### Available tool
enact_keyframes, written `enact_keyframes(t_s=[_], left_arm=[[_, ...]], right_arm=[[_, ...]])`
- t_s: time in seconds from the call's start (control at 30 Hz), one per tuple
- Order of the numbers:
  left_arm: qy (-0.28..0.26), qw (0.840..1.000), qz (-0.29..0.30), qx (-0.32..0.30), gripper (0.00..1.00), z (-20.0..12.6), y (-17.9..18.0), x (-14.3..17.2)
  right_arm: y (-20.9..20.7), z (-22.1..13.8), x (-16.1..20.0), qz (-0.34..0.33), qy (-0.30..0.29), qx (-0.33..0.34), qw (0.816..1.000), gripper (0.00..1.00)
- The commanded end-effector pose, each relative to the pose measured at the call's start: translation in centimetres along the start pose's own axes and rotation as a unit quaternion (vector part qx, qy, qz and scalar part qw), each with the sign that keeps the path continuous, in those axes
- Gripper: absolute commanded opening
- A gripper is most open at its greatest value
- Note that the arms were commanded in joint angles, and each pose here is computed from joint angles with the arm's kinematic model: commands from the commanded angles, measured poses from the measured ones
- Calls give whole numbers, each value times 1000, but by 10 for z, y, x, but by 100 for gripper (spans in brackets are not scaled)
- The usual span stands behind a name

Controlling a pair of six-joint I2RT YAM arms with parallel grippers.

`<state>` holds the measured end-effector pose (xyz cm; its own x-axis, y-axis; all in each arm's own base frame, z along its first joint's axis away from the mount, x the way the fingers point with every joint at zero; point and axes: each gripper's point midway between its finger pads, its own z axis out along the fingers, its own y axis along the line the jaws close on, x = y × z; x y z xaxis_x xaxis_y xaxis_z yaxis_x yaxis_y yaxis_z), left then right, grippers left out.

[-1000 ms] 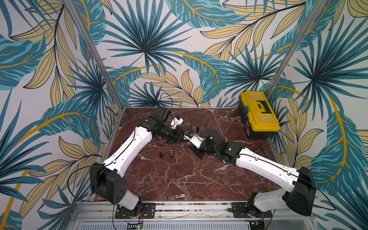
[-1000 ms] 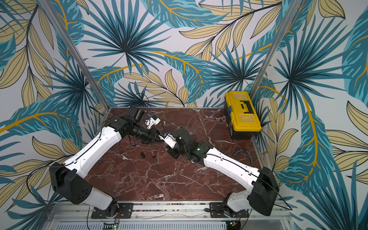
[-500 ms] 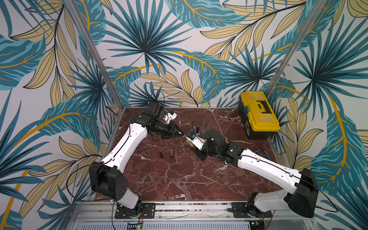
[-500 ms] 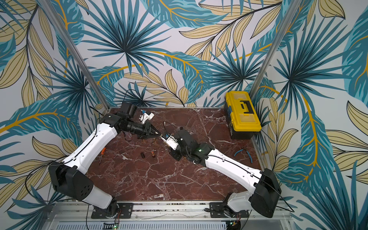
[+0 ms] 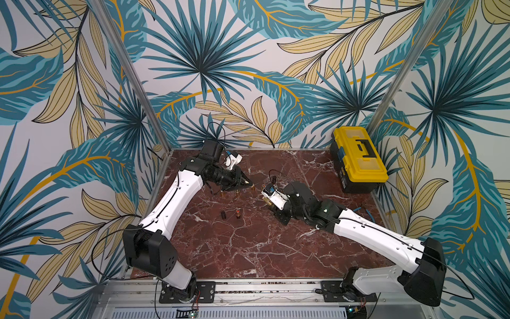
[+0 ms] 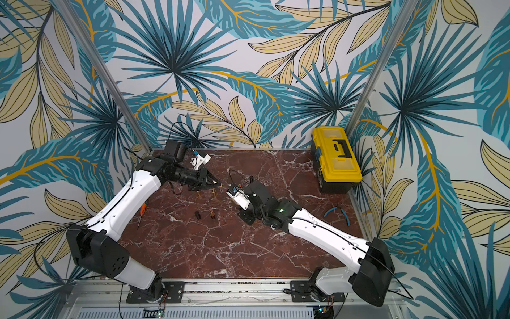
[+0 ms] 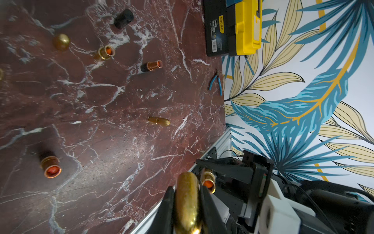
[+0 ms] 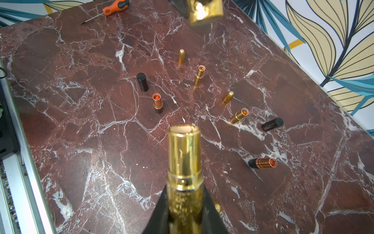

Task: Open the lipstick cap
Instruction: Place the cover at the center of the board.

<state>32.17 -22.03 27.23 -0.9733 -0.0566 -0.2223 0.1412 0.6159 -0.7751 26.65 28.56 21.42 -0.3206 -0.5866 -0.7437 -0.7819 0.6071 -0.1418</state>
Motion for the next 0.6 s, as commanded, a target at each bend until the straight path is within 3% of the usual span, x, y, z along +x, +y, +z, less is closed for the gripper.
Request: enact_keyframes(t_s=[0.0, 0.17, 0.47, 0.57], left_arm=[[-43, 998, 16, -43, 0, -8, 8, -19], [-79, 988, 34, -124, 0, -8, 25, -27], [-112, 938, 117, -306, 0, 23, 47, -32], [-97, 933, 121, -325, 0, 42, 57, -28]], right_arm=[[-2, -7, 7, 12, 1, 9, 1000, 1], [-6, -14, 3, 17, -8, 21, 1000, 1], [-15, -29, -7, 28, -31, 44, 998, 2], [-17, -32, -5, 27, -32, 50, 998, 2]])
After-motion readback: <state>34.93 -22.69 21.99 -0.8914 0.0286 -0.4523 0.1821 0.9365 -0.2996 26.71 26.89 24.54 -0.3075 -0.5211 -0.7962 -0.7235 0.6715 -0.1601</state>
